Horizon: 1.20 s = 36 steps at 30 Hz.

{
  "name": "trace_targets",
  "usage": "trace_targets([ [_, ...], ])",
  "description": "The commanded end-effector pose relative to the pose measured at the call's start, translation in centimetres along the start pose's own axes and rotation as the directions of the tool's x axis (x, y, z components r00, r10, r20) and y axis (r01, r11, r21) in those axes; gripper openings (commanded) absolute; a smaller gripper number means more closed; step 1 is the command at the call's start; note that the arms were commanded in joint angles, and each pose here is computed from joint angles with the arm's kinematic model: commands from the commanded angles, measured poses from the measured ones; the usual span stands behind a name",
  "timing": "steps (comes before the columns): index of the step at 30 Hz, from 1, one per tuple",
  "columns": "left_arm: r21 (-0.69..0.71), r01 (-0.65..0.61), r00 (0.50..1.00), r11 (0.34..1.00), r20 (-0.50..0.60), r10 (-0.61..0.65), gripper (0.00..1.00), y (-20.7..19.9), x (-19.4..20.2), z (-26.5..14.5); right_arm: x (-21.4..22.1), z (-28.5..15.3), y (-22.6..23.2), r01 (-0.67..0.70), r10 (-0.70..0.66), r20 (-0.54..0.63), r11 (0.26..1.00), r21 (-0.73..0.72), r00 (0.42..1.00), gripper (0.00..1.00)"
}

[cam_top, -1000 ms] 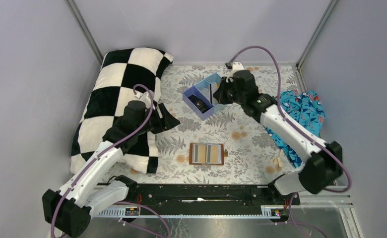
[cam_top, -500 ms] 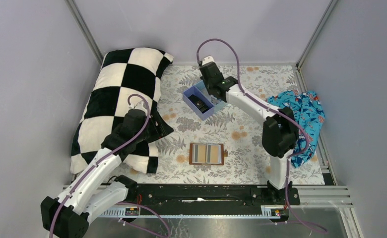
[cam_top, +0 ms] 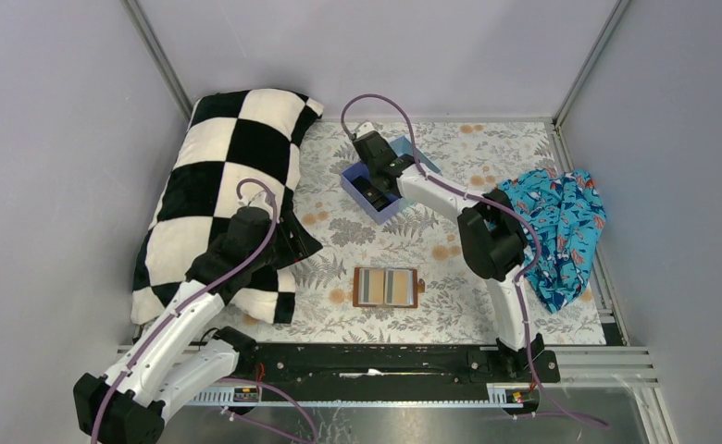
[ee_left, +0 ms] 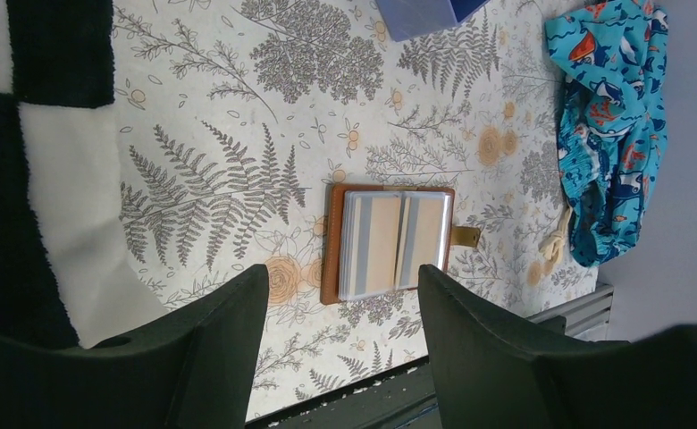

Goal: Take the credit cards out of the card holder
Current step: Place the credit card in the storage box.

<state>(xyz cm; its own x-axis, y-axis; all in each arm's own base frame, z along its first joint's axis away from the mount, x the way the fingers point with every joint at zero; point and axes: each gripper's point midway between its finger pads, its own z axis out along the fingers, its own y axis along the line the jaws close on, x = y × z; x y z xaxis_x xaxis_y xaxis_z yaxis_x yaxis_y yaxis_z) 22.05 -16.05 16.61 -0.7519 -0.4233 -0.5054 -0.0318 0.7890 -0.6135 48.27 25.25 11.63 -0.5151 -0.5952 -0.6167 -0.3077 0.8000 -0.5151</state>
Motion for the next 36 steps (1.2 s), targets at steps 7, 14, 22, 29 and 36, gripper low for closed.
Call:
trace_targets([
  [7,0.017,-0.025,1.0,1.0,0.009,0.025,0.66,0.0,-0.1,-0.2,-0.6,1.2,0.5,0.061,-0.063,0.032,0.996,0.06,0.998,0.04],
  [14,0.015,-0.03,1.0,0.999,0.008,0.03,0.66,0.0,0.0,-0.4,-0.4,0.9,2.0,0.069,-0.07,0.03,0.997,0.035,0.997,0.09],
  [22,0.024,-0.025,1.0,0.999,0.003,0.025,0.66,-0.1,0.2,-0.5,-0.1,0.3,2.1,0.046,-0.047,0.03,0.999,0.02,0.998,0.19],
  [29,0.029,-0.02,1.0,0.999,-0.012,0.02,0.66,-0.2,0.4,-0.2,-0.7,-0.8,1.8,0.011,-0.011,0.049,1.0,-0.001,0.999,0.23],
  [36,0.117,-0.014,0.999,0.993,-0.041,0.019,0.66,-1.8,0.8,-0.1,-2.5,-4.2,0.1,-0.081,0.083,0.087,0.996,-0.035,0.993,0.32],
])
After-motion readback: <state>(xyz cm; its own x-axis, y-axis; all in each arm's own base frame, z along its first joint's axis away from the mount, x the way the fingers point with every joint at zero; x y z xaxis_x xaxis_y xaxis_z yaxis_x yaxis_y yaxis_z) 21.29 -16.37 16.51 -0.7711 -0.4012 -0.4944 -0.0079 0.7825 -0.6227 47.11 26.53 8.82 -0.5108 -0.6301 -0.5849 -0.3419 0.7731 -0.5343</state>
